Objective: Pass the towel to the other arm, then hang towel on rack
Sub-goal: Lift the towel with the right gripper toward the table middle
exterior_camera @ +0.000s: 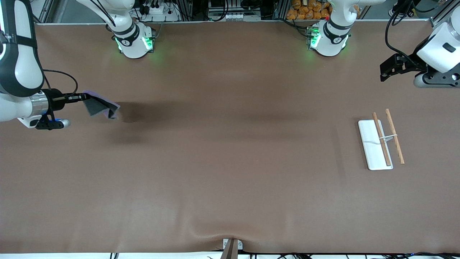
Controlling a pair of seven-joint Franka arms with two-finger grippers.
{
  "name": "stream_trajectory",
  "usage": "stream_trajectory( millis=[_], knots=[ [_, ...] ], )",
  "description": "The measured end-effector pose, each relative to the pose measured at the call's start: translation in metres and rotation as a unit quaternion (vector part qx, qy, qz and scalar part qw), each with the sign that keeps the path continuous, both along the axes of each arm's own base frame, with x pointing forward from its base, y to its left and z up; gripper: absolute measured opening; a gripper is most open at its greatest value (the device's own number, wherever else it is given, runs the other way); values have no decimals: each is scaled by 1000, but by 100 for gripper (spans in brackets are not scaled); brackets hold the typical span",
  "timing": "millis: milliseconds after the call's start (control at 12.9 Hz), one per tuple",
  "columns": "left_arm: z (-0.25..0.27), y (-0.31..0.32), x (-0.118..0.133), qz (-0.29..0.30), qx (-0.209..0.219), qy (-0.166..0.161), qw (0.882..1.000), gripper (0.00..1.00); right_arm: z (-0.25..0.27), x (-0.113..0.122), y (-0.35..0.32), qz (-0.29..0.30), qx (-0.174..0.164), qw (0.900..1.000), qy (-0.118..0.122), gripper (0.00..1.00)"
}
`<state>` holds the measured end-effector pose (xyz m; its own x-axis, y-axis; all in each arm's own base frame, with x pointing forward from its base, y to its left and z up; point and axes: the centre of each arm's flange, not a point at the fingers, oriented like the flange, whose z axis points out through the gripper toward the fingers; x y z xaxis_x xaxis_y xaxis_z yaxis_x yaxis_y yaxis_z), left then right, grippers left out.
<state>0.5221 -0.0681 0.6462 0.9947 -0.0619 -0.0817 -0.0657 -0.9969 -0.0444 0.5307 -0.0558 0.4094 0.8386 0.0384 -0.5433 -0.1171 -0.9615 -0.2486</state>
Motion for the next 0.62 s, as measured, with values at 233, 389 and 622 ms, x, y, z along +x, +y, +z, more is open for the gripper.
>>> stream_trajectory(
  millis=[233, 389, 622],
  knots=[
    [2, -8, -1, -5, -2, -2, 1000, 100, 23, 9, 49, -40, -9, 999, 16, 2],
    [6, -16, -2, 9, -16, -5, 1000, 100, 40, 14, 87, -67, -7, 998, 22, 2],
    [9, -36, -6, 35, -33, -5, 999, 100, 64, 19, 140, -113, -9, 993, 32, 2]
  ],
)
